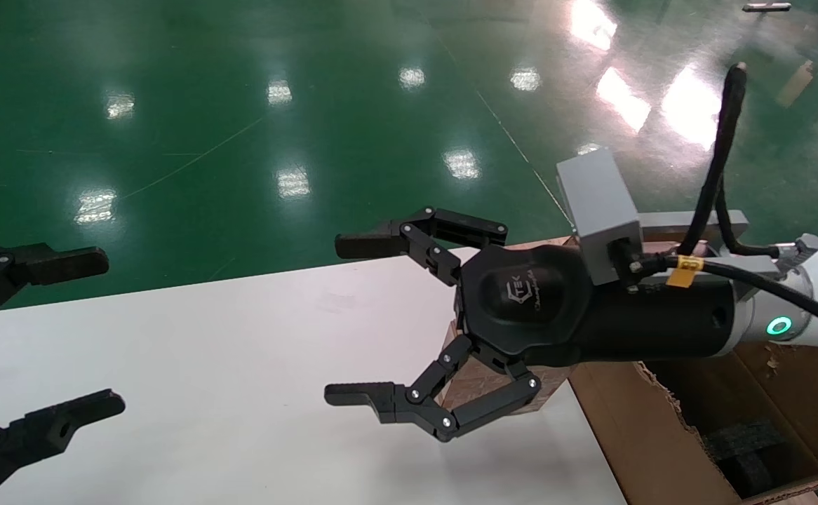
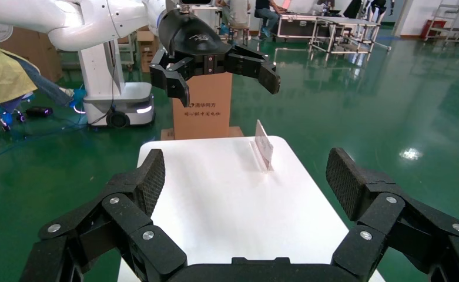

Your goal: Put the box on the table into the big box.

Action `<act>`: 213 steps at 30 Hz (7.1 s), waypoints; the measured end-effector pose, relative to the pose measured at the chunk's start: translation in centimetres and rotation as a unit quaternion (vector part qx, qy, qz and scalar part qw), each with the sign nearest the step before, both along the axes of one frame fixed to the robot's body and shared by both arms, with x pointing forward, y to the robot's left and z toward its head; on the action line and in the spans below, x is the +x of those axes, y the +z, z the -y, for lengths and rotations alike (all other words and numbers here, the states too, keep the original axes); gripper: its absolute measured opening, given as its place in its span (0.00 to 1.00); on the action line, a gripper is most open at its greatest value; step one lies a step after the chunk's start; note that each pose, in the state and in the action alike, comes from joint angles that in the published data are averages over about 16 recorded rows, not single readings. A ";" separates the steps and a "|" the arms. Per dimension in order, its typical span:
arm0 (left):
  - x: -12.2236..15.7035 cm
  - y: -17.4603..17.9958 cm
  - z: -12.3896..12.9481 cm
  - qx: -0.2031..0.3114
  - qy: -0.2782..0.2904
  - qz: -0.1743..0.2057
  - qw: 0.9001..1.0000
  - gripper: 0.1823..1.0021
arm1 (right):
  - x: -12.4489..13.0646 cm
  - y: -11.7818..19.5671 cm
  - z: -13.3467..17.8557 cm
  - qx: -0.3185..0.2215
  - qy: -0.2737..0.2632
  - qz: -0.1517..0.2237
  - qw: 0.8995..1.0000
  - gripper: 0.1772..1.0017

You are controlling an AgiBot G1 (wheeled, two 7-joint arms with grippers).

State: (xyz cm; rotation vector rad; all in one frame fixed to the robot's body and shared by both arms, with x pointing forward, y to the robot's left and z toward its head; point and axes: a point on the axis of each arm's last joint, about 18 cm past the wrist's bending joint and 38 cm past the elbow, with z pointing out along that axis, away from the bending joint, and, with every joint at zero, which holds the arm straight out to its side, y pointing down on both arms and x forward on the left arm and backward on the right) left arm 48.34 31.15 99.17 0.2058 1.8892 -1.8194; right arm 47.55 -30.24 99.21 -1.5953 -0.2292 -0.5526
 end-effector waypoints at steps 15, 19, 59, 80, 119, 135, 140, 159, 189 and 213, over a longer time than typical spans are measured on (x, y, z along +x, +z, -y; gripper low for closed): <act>0.0 0.0 0.0 0.000 0.000 0.000 1.000 1.00 | 0.1 -0.1 0.1 -0.006 -0.005 0.003 1.000 1.00; 0.0 0.0 0.0 0.000 0.000 0.000 1.000 1.00 | 0.4 -0.3 0.5 -0.018 -0.014 0.010 1.000 1.00; 0.0 0.0 0.0 0.000 0.000 0.000 1.000 0.53 | 9.5 -5.9 9.5 -0.162 -0.160 0.029 0.973 1.00; 0.0 0.0 0.0 0.000 0.000 0.000 1.000 0.06 | 9.7 -8.3 12.8 -0.189 -0.196 -0.002 0.962 1.00; 0.0 0.0 0.0 0.000 0.000 0.000 1.000 0.08 | 9.0 -9.7 14.7 -0.195 -0.212 -0.019 0.957 1.00; 0.0 0.0 0.0 0.000 0.000 0.000 1.000 0.41 | 9.0 -9.8 14.7 -0.198 -0.211 -0.019 0.957 0.87; 0.0 0.0 0.0 0.000 0.000 0.000 1.000 0.57 | 9.0 -9.8 14.7 -0.198 -0.211 -0.019 0.957 0.77; 0.0 0.0 0.0 0.000 0.000 0.000 1.000 0.95 | 6.6 -2.9 14.0 -0.137 -0.205 -0.013 0.969 0.37; 0.0 0.0 0.0 0.000 0.000 0.000 1.000 1.00 | -2.9 0.3 33.3 -0.046 -0.516 -0.064 0.853 0.36; 0.0 0.0 0.0 0.000 0.000 0.000 1.000 1.00 | -1.2 -8.8 36.1 -0.017 -0.570 -0.127 0.812 0.36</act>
